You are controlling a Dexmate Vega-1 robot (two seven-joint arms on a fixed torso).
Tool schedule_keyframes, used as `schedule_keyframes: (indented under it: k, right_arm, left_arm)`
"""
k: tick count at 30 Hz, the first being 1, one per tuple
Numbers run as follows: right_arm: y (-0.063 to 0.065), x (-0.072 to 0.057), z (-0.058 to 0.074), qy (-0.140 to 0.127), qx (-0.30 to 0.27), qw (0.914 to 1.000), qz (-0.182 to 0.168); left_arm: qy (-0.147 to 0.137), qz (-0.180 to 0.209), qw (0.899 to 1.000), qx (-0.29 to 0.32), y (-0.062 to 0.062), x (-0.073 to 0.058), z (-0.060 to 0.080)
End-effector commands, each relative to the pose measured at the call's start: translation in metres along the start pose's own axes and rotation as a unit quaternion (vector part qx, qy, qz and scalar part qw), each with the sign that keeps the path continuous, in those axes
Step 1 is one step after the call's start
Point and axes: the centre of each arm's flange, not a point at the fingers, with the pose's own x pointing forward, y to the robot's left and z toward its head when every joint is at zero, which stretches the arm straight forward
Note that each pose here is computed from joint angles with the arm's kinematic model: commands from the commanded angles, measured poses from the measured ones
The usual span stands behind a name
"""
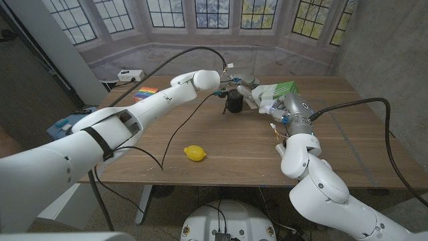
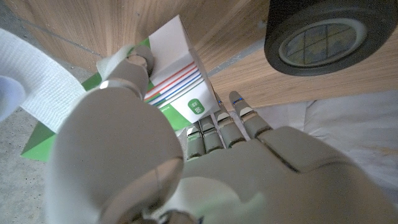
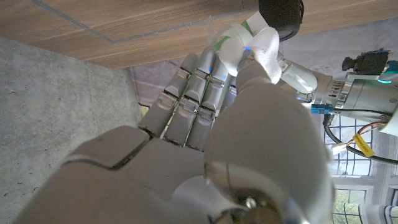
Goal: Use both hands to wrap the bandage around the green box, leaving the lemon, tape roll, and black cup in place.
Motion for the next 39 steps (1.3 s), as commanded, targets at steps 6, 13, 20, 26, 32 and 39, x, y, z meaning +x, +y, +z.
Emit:
schedule_keyframes:
  k: [6, 13, 20, 26, 32, 39]
  right_arm:
    - [0.009, -0.004, -0.015, 0.021, 0.002, 0.9998, 0.007]
    - [0.014, 0.001, -0.020, 0.022, 0.000, 0.9997, 0.011]
    - [0.017, 0.008, -0.026, 0.024, -0.002, 0.9996, 0.012]
    - [0.019, 0.015, -0.032, 0.029, -0.004, 0.9995, 0.009]
    - [0.022, 0.024, -0.037, 0.030, -0.004, 0.9995, 0.005]
    - [0.025, 0.034, -0.039, 0.029, -0.009, 0.9995, 0.002]
  left_arm:
    - [0.003, 0.010, 1.000, 0.000, 0.003, -0.004, 0.003]
    - [0.007, 0.012, 1.000, -0.003, 0.003, -0.007, 0.002]
    - [0.010, 0.013, 1.000, -0.005, 0.003, -0.008, 0.000]
    - [0.009, 0.013, 1.000, -0.005, 0.005, -0.008, 0.001]
    - [0.010, 0.011, 1.000, -0.006, 0.005, -0.008, 0.001]
    - [0.012, 0.010, 1.000, -0.006, 0.006, -0.010, 0.000]
